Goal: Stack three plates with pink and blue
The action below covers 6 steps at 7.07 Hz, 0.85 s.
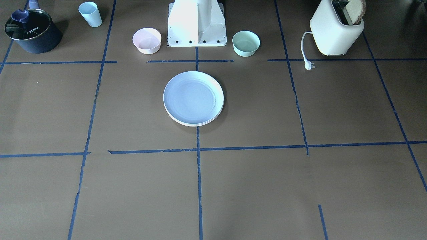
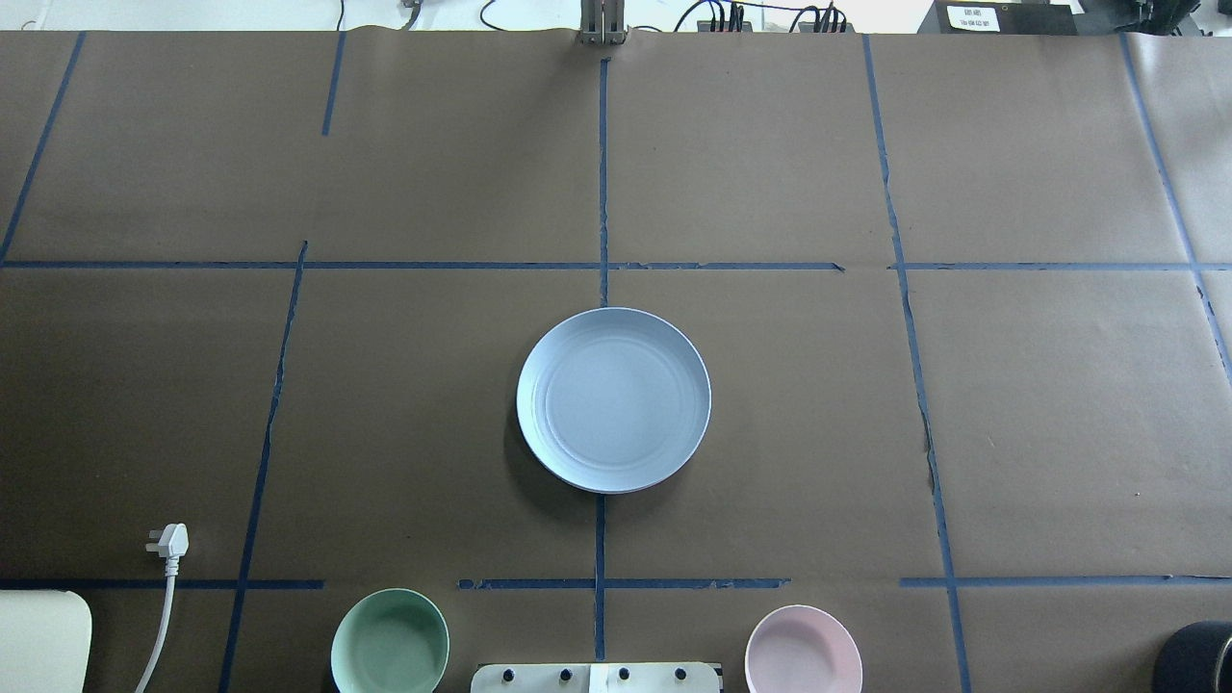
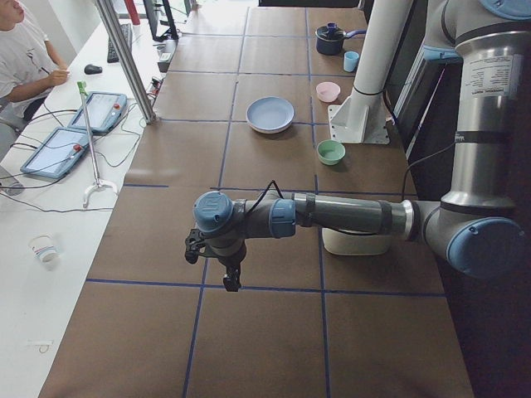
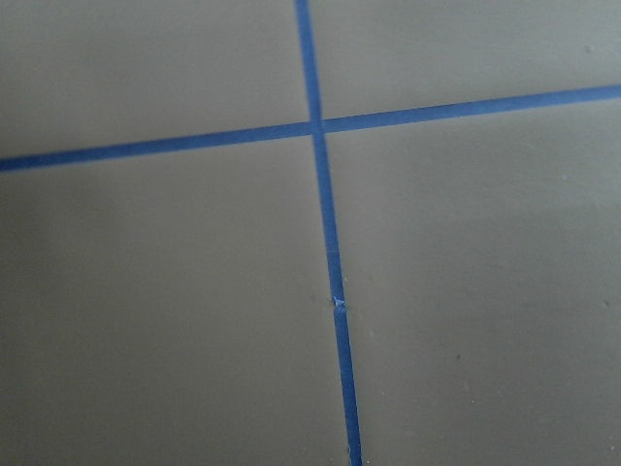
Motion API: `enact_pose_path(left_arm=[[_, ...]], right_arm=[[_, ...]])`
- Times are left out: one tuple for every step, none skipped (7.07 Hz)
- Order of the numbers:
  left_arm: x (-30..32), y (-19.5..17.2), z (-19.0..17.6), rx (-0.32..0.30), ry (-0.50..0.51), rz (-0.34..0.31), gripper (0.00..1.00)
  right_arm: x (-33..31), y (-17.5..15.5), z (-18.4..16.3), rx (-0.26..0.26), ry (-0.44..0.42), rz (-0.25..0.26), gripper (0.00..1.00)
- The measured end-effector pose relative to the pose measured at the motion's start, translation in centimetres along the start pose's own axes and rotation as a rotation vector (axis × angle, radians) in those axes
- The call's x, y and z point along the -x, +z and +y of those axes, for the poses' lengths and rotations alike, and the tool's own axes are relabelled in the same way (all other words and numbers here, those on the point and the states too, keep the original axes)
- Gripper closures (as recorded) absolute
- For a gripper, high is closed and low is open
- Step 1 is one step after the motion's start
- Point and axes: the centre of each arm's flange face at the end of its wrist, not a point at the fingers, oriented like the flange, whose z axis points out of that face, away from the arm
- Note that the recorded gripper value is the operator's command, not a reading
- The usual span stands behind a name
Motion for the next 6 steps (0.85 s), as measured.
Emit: enact_pose_path(left_arm=[[0.3, -0.5, 0.1, -0.012, -0.019, -0.001, 0.0], [0.8, -1.1, 0.2, -0.026, -0.034, -0.001, 0.0], [1.3, -1.5, 0.4, -0.035, -0.042, -0.002, 0.0], [1.5, -1.7, 0.5, -0.038, -0.045, -0.002, 0.0], [1.6, -1.8, 0.6, -0.041, -0.045, -0.003, 0.0], [1.4, -2.1, 0.6, -0.047, -0.04, -0.004, 0.0]], right_arm=[[-0.1, 0.1, 0.1, 0.002, 0.003, -0.001, 0.0], [-0.1, 0.2, 0.1, 0.004, 0.005, -0.002, 0.0], [-0.2, 0.2, 0.1, 0.004, 0.005, -0.002, 0.0], [-0.2, 0.2, 0.1, 0.004, 0.004, -0.002, 0.0], [-0.2, 0.2, 0.1, 0.004, 0.004, 0.0, 0.0], [-0.3, 0.3, 0.1, 0.006, 0.006, 0.0, 0.0]])
